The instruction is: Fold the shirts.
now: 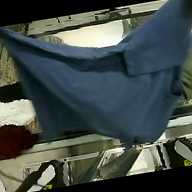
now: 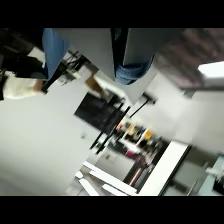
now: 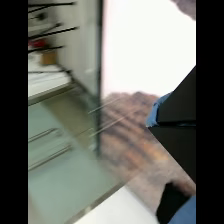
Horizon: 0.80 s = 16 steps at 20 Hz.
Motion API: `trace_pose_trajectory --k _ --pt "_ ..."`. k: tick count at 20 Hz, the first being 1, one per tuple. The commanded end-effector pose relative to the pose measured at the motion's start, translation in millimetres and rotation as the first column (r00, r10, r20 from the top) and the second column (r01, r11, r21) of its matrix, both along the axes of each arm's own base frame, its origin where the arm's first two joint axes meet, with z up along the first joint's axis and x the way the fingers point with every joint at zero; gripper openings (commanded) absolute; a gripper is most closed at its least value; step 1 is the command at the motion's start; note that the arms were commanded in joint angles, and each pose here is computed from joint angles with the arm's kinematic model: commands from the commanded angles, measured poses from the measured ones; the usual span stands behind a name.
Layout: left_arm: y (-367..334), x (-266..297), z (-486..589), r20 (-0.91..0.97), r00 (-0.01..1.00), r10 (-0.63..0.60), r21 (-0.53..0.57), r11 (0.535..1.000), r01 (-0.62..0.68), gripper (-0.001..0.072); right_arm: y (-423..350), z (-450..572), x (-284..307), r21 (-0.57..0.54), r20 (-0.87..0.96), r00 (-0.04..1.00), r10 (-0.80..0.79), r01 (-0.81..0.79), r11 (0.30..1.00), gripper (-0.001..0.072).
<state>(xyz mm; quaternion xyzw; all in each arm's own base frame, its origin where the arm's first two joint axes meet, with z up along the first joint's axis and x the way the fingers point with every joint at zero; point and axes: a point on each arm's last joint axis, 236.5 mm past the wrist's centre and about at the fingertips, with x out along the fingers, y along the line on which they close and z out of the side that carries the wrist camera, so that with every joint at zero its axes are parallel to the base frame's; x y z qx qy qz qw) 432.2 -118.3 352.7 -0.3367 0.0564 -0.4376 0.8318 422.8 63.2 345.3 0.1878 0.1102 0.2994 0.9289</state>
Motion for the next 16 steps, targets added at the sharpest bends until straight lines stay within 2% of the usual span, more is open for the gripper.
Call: trace_pose_trajectory --k 1,4,5,6,7,8,9,10,11,12,14,16 --pt "-14.3 88.2 -156.4 -0.248 0.964 0.092 0.187 0.981 -0.046 0.0025 3.2 -142.6 112.8 -0.090 -0.192 0.973 -0.131 0.115 0.989 0.0011" --pt "1.2 134.8 -231.7 -0.349 0.930 0.115 0.193 0.980 -0.049 0.0023 -6.6 -216.3 171.6 0.005 -0.309 0.938 -0.154 0.164 0.987 0.0013" --pt "7.5 144.1 -245.5 -0.365 0.925 0.102 0.184 0.982 -0.036 0.0025 -5.9 -229.4 181.4 0.034 -0.335 0.933 -0.131 0.151 0.988 0.0056" --pt "11.4 149.3 -253.9 -0.372 0.925 0.081 0.177 0.984 -0.015 0.0203 -3.6 -234.2 183.2 0.061 -0.354 0.931 -0.093 0.122 0.991 0.0290" --pt "18.4 152.5 -257.6 -0.376 0.925 0.062 0.168 0.986 0.002 0.0426 -3.2 -232.8 181.4 0.085 -0.363 0.930 -0.060 0.097 0.992 0.0381" --pt "30.7 153.6 -257.2 -0.390 0.920 0.040 0.139 0.990 0.016 0.0637 -8.0 -230.8 177.5 0.090 -0.368 0.929 -0.049 0.088 0.992 0.0377" --pt "45.6 152.0 -258.4 -0.420 0.907 0.027 0.122 0.992 0.027 0.0656 -14.8 -228.0 169.7 0.101 -0.385 0.922 -0.029 0.074 0.992 0.0306" --pt "59.7 145.1 -265.2 -0.465 0.885 0.021 0.140 0.989 0.051 0.0656 -24.0 -225.9 157.8 0.106 -0.409 0.913 -0.002 0.050 0.993 0.0195" --pt "74.9 134.3 -281.2 -0.527 0.849 0.037 0.196 0.977 0.079 0.0656 -35.7 -226.6 143.1 0.116 -0.451 0.892 0.025 0.031 0.993 0.0206" --pt "89.4 119.7 -301.1 -0.597 0.800 0.062 0.264 0.957 0.123 0.0656 -48.0 -229.2 127.0 0.122 -0.491 0.869 0.053 0.009 0.993 0.0283" --pt "119.0 81.9 -345.4 -0.733 0.667 0.132 0.372 0.899 0.231 0.0655 -67.1 -237.0 92.7 0.166 -0.579 0.806 0.121 -0.030 0.986 0.0283" --pt "127.9 48.0 -377.0 -0.808 0.571 0.144 0.387 0.860 0.331 0.0654 -77.0 -251.0 58.7 0.225 -0.651 0.737 0.181 -0.040 0.974 0.0283"
